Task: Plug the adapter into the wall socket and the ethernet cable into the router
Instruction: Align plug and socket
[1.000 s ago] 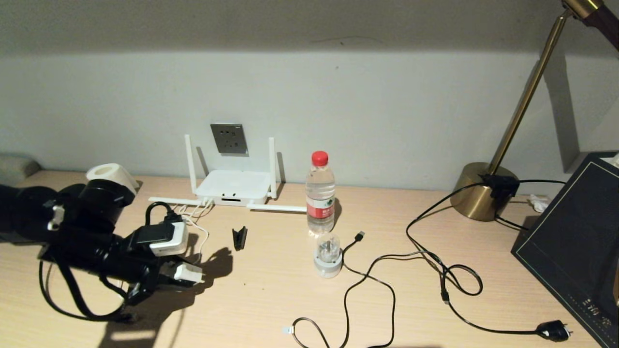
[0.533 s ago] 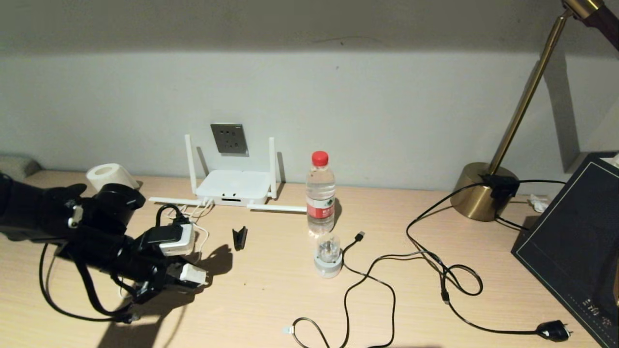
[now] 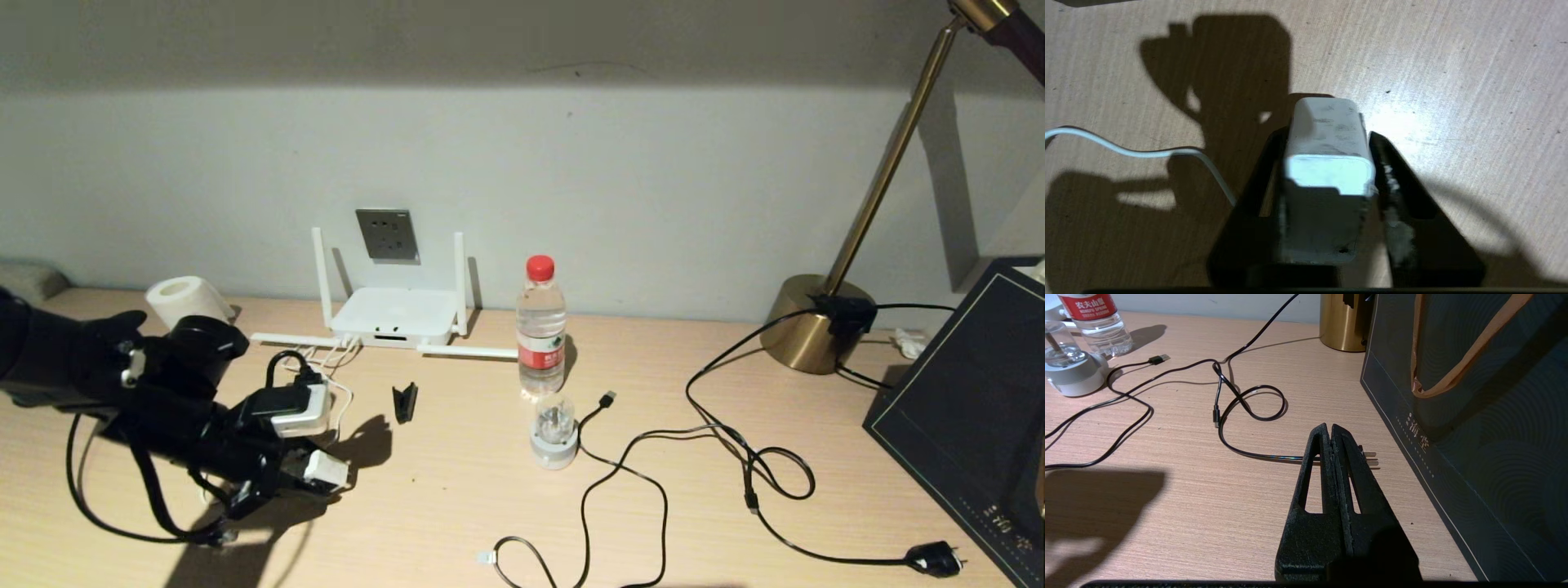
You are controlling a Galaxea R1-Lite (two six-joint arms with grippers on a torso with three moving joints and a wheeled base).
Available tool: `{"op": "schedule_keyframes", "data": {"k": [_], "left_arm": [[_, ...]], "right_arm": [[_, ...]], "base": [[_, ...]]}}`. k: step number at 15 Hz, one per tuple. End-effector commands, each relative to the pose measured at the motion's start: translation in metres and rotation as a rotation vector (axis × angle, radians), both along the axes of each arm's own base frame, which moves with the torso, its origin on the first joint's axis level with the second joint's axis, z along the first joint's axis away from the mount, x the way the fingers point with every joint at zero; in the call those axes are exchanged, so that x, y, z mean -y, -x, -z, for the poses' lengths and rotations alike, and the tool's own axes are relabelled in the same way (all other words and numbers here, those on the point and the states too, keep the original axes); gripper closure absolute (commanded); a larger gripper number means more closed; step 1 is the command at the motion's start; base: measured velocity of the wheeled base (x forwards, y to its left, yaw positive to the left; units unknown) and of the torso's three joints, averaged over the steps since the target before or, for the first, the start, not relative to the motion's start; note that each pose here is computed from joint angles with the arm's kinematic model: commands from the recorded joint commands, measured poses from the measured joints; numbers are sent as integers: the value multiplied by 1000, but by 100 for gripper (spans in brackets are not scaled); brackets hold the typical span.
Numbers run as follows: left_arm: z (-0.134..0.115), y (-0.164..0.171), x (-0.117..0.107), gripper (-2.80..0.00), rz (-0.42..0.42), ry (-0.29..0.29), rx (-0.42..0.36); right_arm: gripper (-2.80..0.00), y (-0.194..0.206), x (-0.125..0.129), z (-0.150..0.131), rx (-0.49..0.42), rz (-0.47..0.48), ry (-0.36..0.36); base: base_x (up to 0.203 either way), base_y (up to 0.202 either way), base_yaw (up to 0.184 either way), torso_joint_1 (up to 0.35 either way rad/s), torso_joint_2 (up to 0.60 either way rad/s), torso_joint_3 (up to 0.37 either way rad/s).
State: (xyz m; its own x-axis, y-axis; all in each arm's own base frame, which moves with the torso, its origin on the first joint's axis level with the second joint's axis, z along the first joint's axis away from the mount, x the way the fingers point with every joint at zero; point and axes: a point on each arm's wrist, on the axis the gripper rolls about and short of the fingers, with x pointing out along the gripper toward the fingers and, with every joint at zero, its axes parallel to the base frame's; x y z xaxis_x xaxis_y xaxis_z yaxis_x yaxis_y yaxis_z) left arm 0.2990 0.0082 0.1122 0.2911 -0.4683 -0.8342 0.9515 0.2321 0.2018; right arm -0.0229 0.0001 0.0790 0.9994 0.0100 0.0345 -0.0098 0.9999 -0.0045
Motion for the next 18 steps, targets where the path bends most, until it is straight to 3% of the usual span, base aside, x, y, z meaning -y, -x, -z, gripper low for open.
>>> {"op": "schedule_keyframes", "data": {"k": [1, 8, 11, 18], "left_arm": [[0, 0, 0, -280, 7, 1, -3], [-6, 0, 0, -280, 9, 0, 20], [-3, 2, 0, -280, 7, 6, -17], [5, -6, -1, -280, 8, -4, 0]], "right_arm": [[0, -1, 0, 3, -10, -1, 0], [0, -1, 0, 3, -10, -1, 0], [0, -1, 0, 3, -10, -1, 0], [0, -1, 0, 3, -10, -1, 0]], "base": [[0, 0, 0, 0, 0, 0], [0, 0, 0, 0, 0, 0], [0, 0, 0, 0, 0, 0], [0, 0, 0, 0, 0, 0]]}}
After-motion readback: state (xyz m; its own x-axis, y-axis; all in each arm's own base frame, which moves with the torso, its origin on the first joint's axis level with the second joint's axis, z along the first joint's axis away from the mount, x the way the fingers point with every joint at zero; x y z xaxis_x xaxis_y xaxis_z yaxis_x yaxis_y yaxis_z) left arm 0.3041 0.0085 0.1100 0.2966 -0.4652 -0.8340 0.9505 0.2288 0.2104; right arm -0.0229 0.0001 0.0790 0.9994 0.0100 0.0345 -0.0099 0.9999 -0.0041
